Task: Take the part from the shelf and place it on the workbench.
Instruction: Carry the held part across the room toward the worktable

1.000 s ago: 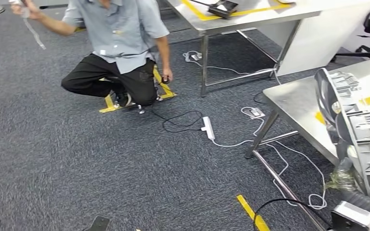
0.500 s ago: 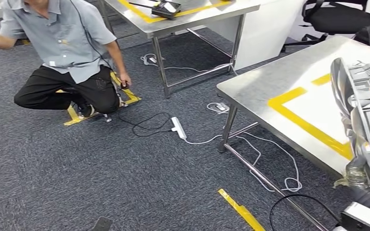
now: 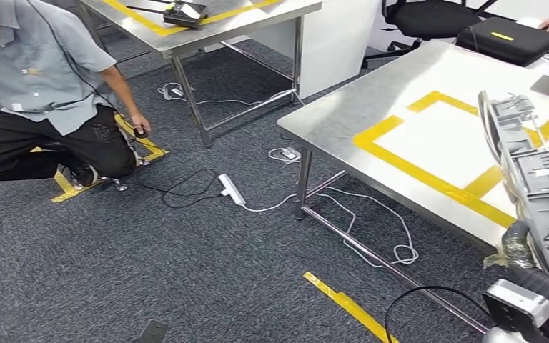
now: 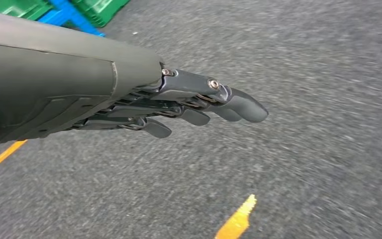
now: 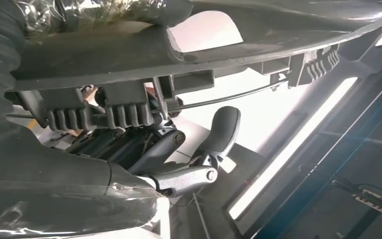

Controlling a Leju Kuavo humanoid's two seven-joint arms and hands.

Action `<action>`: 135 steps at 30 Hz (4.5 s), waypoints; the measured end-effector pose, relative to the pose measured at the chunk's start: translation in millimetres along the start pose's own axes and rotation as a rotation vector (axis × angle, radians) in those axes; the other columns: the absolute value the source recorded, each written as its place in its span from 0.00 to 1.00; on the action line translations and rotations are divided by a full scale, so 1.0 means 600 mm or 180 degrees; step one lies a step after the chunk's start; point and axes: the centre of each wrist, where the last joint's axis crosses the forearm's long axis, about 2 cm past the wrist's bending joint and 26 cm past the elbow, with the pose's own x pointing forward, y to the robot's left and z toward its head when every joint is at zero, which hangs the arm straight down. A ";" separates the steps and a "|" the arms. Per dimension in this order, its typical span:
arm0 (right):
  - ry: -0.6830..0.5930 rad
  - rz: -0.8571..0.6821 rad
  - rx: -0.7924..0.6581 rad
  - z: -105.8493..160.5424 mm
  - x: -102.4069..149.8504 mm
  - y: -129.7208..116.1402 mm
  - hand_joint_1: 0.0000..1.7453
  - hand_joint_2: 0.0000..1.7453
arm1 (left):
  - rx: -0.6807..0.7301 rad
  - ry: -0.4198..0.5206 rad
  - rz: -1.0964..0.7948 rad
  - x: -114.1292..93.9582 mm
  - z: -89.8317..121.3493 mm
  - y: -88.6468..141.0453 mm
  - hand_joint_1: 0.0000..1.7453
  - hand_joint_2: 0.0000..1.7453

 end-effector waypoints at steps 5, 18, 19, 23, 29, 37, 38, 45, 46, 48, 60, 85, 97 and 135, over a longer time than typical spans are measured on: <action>-0.0090 0.0060 0.0102 -0.003 0.007 0.014 1.00 1.00 | -0.0011 -0.0045 -0.0005 0.011 -0.004 -0.002 0.00 1.00; -0.0081 0.0001 0.0156 -0.002 0.011 0.029 1.00 1.00 | -0.0007 -0.0028 -0.0018 0.005 -0.003 0.001 0.00 1.00; -0.0079 0.0001 0.0158 -0.002 0.011 0.029 1.00 1.00 | -0.0010 -0.0034 -0.0015 0.007 -0.003 0.000 0.00 1.00; -0.0111 0.0003 0.0149 -0.008 0.011 0.032 1.00 1.00 | -0.0091 -0.0102 0.0016 0.010 -0.003 -0.003 0.00 1.00; -0.0172 -0.0083 0.0192 -0.024 0.016 0.044 1.00 1.00 | -0.0292 -0.0275 0.0092 0.020 -0.006 -0.008 0.00 1.00; -0.0242 -0.0155 0.0187 -0.034 0.024 0.053 1.00 1.00 | -0.0298 -0.0328 0.0069 0.029 -0.011 -0.006 0.00 1.00; -0.0250 -0.0166 0.0185 -0.035 0.025 0.054 1.00 1.00 | -0.0298 -0.0329 0.0067 0.029 -0.011 -0.006 0.00 1.00; -0.0271 -0.0205 0.0202 -0.035 0.029 0.059 1.00 1.00 | -0.0303 -0.0306 0.0060 0.023 -0.008 -0.006 0.00 1.00; -0.0275 -0.0208 0.0199 -0.036 0.029 0.060 1.00 1.00 | -0.0300 -0.0306 0.0058 0.023 -0.009 -0.005 0.00 1.00; -0.0278 -0.0212 0.0197 -0.037 0.029 0.060 1.00 1.00 | -0.0296 -0.0307 0.0055 0.023 -0.009 -0.004 0.00 1.00; -0.0274 -0.0252 0.0242 -0.037 0.032 0.066 1.00 1.00 | -0.0358 -0.0333 0.0074 0.027 -0.009 -0.008 0.00 1.00; -0.0413 -0.1084 0.0957 -0.024 0.111 0.128 1.00 1.00 | -0.0419 -0.0384 0.0023 0.032 -0.014 -0.003 0.00 1.00; -0.0642 -0.1152 0.1114 -0.018 0.132 0.147 1.00 1.00 | -0.0435 -0.0378 -0.0006 0.034 -0.015 -0.003 0.00 1.00; -0.0672 -0.1636 0.0784 -0.085 0.178 0.176 1.00 1.00 | -0.0489 -0.0420 -0.0129 0.046 -0.020 -0.003 0.00 1.00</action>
